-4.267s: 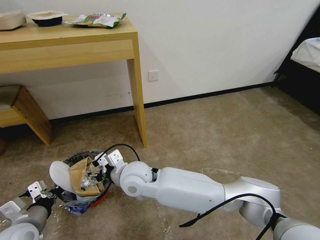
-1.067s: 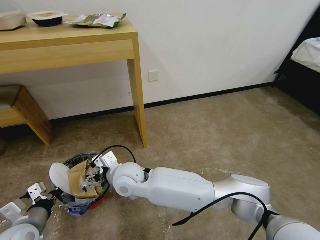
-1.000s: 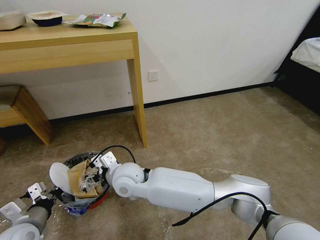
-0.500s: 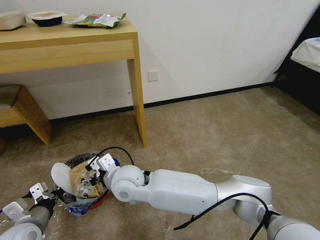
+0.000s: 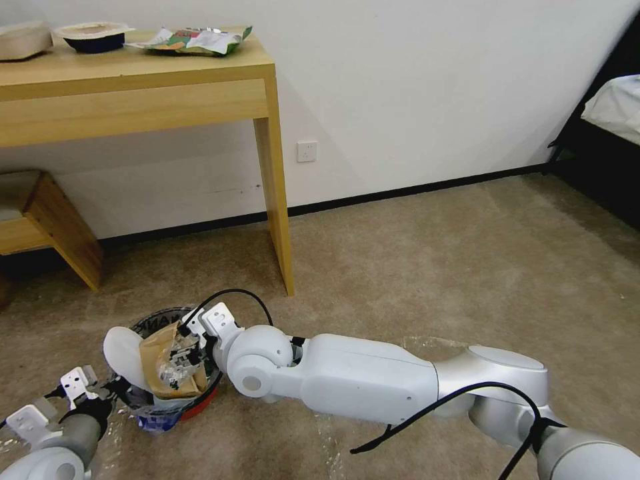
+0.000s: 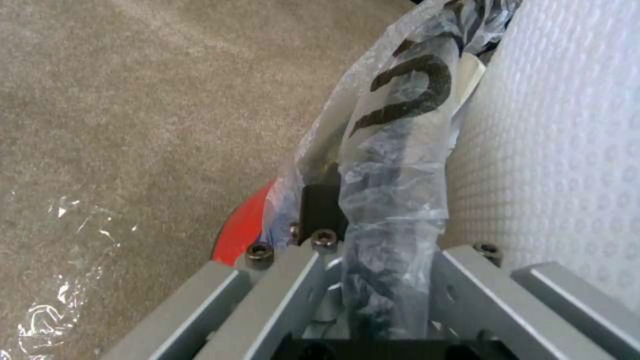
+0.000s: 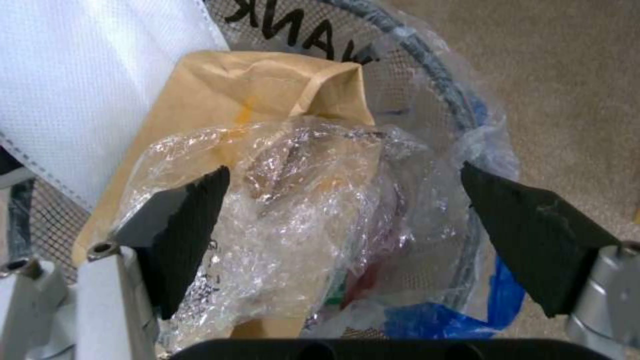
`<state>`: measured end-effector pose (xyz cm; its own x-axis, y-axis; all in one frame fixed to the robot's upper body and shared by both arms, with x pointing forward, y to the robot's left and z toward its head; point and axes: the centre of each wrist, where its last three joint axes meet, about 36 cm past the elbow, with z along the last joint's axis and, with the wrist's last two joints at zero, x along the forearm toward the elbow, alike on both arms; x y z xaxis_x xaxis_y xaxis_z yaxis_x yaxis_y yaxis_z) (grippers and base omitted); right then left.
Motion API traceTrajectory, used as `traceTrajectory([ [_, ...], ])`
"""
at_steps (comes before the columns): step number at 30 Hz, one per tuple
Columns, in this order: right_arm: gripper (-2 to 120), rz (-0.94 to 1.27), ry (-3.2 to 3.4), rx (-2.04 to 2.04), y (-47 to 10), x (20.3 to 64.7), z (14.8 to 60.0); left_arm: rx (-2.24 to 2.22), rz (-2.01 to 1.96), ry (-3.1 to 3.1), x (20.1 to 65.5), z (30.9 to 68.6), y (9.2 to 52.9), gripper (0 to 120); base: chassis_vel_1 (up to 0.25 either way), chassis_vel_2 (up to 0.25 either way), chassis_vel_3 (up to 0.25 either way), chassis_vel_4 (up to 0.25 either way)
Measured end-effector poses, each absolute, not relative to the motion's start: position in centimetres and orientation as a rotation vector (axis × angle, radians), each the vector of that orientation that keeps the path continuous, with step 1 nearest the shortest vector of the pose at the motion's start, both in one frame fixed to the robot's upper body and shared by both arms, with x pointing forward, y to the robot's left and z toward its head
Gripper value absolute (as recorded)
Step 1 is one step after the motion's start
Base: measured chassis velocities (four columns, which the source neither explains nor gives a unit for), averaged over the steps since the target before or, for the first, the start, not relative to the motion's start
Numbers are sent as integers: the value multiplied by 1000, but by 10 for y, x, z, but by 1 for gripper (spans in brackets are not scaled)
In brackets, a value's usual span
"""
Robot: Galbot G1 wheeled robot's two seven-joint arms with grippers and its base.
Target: Pick up the trash bin and place the garbage on the floor into it.
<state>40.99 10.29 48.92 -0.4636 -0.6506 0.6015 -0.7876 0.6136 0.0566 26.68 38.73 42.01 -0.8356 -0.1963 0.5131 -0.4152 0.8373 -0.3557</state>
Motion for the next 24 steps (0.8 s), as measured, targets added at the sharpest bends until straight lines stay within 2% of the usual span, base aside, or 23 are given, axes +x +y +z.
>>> traceTrajectory([
  [24,96,370,-2258,1093,90,411,505,450,646,-2543,271,414,387,1,0,0,0,0],
])
